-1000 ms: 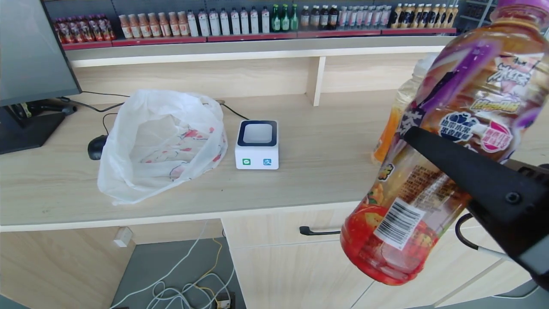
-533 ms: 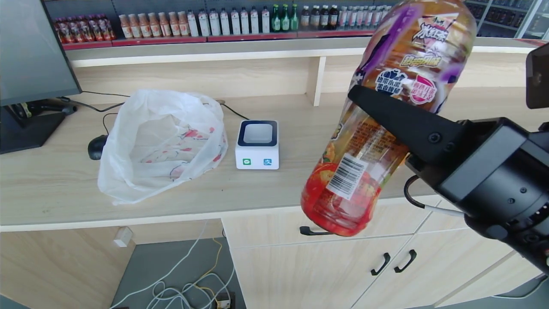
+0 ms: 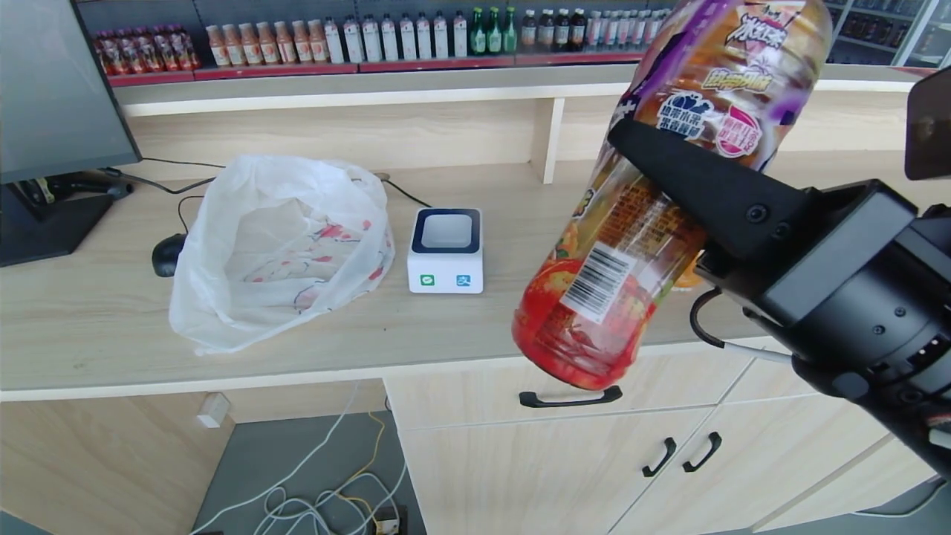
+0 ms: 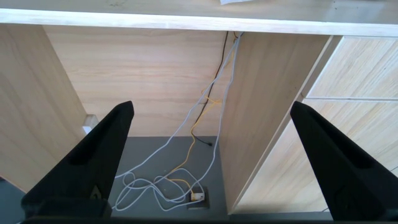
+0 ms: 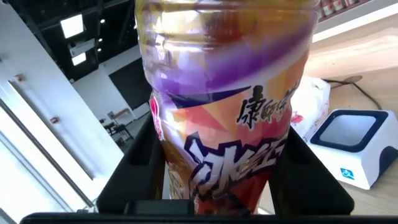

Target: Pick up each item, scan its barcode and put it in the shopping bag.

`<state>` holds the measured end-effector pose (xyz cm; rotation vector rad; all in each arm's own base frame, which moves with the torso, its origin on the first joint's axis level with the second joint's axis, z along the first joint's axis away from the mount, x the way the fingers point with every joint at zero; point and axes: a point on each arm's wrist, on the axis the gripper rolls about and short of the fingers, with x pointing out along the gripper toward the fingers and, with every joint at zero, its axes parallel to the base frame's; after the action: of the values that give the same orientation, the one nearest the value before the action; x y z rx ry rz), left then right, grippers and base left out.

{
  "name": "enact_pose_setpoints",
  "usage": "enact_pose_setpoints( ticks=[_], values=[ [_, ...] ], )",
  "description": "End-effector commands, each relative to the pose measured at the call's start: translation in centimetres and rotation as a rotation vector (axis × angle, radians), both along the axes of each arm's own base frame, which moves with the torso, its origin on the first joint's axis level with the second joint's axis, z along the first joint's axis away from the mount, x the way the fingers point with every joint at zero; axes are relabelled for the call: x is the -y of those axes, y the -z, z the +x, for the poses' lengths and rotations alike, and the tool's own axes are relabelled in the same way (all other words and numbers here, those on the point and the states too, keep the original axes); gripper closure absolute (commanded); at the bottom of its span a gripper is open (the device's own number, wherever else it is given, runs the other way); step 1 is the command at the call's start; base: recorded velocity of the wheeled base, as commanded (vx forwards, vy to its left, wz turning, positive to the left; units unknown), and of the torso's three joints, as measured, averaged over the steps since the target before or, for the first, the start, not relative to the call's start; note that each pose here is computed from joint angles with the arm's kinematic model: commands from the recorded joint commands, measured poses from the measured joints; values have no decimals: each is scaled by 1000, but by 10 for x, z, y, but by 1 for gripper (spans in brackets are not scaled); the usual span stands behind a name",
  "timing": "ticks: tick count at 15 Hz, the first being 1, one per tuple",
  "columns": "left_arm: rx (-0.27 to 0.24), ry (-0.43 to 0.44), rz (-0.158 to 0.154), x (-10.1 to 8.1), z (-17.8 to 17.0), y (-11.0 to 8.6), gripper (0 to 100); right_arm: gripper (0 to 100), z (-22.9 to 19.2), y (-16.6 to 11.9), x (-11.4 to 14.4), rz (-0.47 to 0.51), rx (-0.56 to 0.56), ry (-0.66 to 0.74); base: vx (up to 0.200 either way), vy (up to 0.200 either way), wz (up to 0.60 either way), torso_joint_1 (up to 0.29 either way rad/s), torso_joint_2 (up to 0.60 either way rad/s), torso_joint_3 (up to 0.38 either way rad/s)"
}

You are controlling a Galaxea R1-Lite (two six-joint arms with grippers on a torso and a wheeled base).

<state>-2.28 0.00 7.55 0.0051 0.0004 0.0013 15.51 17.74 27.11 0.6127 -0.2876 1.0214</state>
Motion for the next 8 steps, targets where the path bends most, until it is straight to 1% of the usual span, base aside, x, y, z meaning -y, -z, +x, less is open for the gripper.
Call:
enact_pose_setpoints(
  ticks=[1, 3, 8],
  values=[
    [0, 0, 1, 0, 0, 0, 0, 100, 0, 1, -1, -2, -1, -2, 0, 0, 0, 0, 0, 0],
    [0, -2, -1, 0, 0, 0, 0, 100, -2, -2, 2, 8, 22, -21, 0, 0, 0, 0, 0, 0],
    [0, 0, -1, 0, 0, 0, 0, 100, -4, -2, 3, 11, 33, -26, 0, 0, 0, 0, 0, 0]
  ],
)
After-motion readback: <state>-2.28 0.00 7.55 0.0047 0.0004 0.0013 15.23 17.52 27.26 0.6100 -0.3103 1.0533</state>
